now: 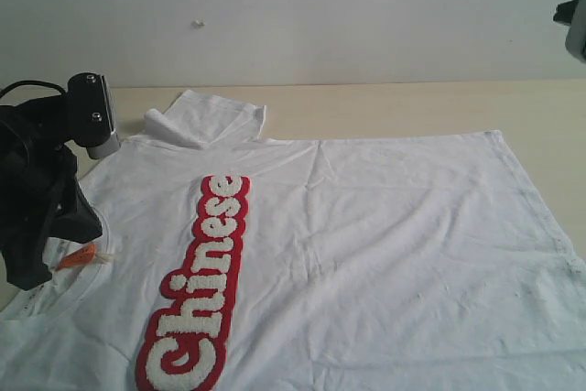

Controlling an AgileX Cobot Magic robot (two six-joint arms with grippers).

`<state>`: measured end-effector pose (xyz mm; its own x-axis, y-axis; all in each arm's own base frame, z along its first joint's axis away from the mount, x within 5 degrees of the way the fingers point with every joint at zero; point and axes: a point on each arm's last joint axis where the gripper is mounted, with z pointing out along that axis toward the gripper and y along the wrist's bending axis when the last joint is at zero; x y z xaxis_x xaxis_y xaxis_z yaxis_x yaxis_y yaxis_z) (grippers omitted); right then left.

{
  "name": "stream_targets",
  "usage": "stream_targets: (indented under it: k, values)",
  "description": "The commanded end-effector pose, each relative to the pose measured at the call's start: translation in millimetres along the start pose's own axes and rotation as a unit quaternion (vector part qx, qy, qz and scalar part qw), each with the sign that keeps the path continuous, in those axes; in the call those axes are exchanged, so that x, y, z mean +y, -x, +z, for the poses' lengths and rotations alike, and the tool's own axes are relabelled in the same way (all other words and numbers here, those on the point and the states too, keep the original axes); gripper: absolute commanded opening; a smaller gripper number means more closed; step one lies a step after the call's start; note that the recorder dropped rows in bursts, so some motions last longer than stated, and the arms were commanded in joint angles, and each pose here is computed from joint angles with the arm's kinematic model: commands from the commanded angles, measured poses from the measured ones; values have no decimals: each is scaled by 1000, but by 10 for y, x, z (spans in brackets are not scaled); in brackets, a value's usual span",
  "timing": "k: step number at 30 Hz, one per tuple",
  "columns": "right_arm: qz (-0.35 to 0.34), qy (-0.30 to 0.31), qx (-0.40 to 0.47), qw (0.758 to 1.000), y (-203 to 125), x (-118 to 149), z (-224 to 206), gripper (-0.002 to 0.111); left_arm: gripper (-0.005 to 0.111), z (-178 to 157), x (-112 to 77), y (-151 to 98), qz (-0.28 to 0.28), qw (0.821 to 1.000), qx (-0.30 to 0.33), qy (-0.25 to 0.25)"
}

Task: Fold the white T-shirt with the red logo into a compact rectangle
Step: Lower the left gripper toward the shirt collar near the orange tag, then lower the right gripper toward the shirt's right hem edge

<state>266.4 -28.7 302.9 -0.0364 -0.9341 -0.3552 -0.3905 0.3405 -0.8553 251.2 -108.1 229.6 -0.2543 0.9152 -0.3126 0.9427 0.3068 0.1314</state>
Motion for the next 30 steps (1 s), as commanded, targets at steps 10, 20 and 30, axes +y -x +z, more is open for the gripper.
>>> stream_targets:
  k: [10, 20, 30]
  values:
    - [143, 79, 66, 984, -314, 363, 510, 0, 0, -17, 53, 43, -3, 999, -20, 25]
    - [-65, 103, 53, 991, -343, 447, 508, 0, 0, -17, 62, 48, -3, 999, -23, 30]
    - [-238, 90, 234, 938, -567, 483, 426, 0, 0, -17, 64, 49, -3, 999, -23, 31]
